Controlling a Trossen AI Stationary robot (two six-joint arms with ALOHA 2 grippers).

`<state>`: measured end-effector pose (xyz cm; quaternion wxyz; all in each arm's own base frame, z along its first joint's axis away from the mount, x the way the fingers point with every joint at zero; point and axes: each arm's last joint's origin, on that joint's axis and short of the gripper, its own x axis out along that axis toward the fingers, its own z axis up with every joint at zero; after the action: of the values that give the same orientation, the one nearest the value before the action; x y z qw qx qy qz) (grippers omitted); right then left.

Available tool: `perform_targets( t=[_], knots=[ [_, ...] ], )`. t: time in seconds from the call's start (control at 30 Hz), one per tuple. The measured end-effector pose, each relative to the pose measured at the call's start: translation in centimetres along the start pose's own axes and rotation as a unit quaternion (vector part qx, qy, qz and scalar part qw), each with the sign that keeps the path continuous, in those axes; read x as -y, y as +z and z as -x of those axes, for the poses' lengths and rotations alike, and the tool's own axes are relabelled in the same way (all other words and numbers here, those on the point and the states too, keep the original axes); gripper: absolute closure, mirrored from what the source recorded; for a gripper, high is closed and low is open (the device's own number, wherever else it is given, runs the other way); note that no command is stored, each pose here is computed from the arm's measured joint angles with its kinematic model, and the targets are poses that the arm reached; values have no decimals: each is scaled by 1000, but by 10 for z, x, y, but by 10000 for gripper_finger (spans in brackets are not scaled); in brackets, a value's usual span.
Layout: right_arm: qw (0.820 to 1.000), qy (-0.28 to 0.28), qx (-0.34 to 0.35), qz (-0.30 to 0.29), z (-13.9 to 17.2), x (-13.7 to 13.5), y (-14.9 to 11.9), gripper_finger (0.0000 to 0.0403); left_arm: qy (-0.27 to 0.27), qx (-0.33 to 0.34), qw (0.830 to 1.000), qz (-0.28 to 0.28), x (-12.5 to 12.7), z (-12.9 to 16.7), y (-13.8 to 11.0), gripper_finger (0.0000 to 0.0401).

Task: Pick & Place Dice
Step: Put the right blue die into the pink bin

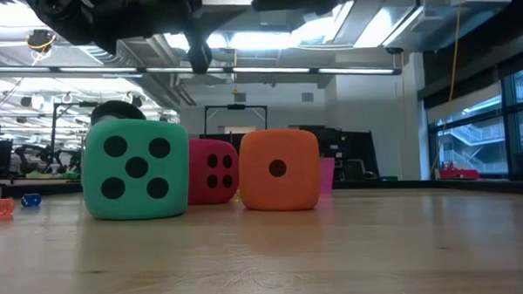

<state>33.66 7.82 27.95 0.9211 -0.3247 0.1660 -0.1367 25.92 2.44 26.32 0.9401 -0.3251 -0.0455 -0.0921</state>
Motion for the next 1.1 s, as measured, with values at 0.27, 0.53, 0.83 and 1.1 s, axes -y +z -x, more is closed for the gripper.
perform_targets(
  t=[0.27, 0.53, 0.83, 1.1],
  knots=[
    [1000, 15, 24, -6, 0, 0, 3, 346, -5, 10, 1000, -4, 1, 0, 2, 292],
    [999, 18, 42, -12, -2, 4, 4, 346, 3, 15, 1000, -2, 0, 0, 2, 290],
    [999, 13, 42, -13, -14, 4, -1, 346, 1, 27, 1000, -4, 2, 0, 3, 294],
    [999, 6, 48, -3, -17, 3, -1, 346, -2, 25, 1000, -1, 3, 0, 3, 292]
  ],
)
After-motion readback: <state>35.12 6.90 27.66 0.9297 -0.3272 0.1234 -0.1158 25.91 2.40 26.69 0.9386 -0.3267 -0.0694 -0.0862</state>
